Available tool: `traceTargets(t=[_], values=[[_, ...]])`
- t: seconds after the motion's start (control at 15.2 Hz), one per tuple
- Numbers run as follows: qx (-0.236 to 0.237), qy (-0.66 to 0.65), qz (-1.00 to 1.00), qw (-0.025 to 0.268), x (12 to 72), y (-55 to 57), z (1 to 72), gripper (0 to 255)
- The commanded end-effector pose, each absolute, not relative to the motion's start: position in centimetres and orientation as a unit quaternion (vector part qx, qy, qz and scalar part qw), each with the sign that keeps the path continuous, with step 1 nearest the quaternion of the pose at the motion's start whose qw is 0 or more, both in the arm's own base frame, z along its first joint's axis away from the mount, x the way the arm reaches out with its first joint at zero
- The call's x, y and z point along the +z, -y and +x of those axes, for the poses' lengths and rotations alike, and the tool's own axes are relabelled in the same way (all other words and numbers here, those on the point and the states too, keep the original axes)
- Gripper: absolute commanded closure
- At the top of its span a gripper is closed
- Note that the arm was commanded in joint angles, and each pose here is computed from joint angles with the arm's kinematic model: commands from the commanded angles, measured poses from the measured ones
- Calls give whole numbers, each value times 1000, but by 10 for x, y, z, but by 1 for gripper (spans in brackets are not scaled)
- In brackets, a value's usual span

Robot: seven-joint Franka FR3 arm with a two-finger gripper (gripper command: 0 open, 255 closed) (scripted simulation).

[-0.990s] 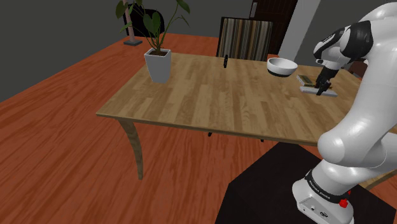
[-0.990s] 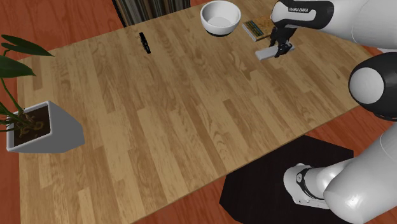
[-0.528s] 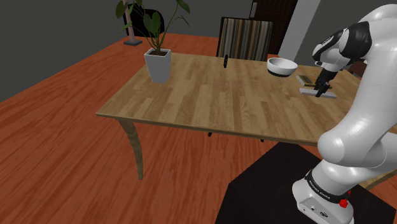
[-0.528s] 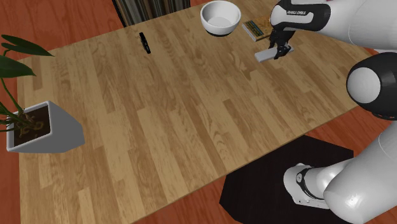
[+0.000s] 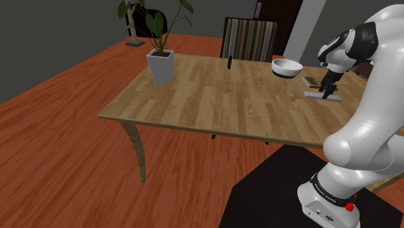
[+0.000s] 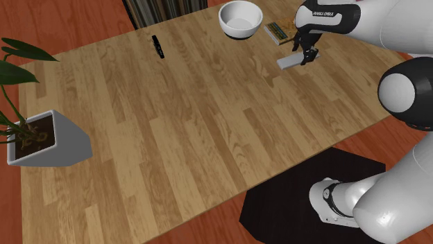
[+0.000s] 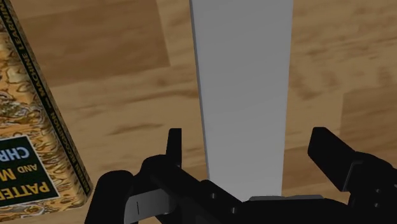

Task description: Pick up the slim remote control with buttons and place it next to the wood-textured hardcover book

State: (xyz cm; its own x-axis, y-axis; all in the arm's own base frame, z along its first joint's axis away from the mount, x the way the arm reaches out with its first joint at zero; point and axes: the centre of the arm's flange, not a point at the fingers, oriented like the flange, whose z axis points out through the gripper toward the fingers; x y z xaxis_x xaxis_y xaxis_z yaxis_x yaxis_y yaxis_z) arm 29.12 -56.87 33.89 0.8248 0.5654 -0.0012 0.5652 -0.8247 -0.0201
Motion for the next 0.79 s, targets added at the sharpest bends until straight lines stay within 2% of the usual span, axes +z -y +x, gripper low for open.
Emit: traceTargets(t=[0.0, 0.2, 0.73], values=[[4, 296, -955, 9, 352, 569, 291, 0], [4, 296, -955, 9, 389, 570, 292, 0], [4, 296, -955, 9, 389, 570, 292, 0]])
